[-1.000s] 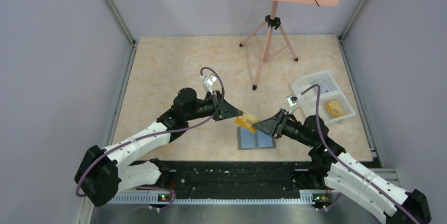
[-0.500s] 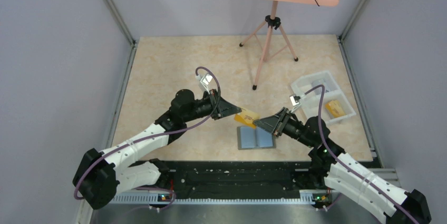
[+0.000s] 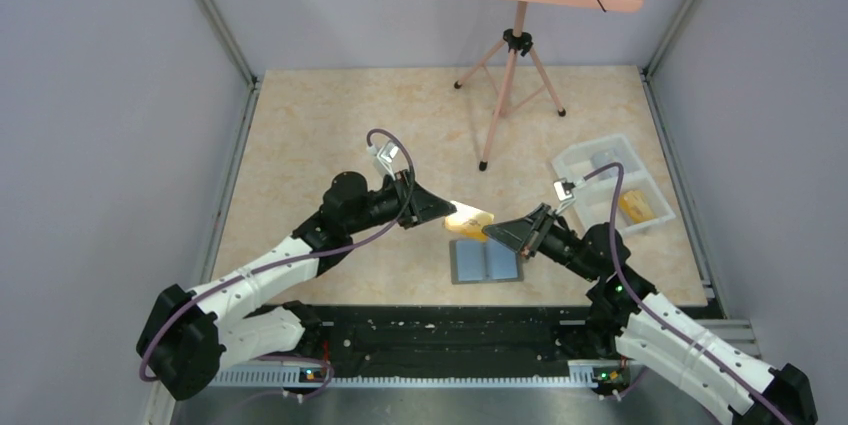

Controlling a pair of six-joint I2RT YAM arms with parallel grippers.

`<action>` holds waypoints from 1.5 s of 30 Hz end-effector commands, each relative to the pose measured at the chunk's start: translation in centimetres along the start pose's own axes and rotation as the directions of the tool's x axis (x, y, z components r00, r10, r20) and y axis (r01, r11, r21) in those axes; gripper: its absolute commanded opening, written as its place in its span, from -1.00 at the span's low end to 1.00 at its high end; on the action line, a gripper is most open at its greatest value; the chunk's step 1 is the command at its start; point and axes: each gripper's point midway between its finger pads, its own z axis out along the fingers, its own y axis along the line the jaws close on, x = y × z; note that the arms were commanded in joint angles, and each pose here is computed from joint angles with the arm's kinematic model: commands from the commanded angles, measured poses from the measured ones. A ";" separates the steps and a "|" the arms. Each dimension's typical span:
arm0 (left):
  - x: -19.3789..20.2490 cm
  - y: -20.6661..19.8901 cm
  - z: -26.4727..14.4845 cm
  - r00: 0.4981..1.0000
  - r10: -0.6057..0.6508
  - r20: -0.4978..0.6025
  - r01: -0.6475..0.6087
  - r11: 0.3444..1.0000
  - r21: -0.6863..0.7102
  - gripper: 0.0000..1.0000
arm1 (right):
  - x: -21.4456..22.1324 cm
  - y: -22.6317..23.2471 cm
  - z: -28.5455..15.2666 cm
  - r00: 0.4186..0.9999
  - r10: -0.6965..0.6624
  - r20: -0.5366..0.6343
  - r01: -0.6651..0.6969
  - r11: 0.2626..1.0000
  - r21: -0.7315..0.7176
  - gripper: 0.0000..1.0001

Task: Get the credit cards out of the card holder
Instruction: Place the credit card in the storage box.

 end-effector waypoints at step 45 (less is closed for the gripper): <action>1.0 4.9 -7.3 0.940 0.315 -0.127 -0.340 0.875 -0.344 0.96 | -23.3 -12.6 -18.1 0.877 -0.227 0.424 -0.277 0.483 0.831 -1.00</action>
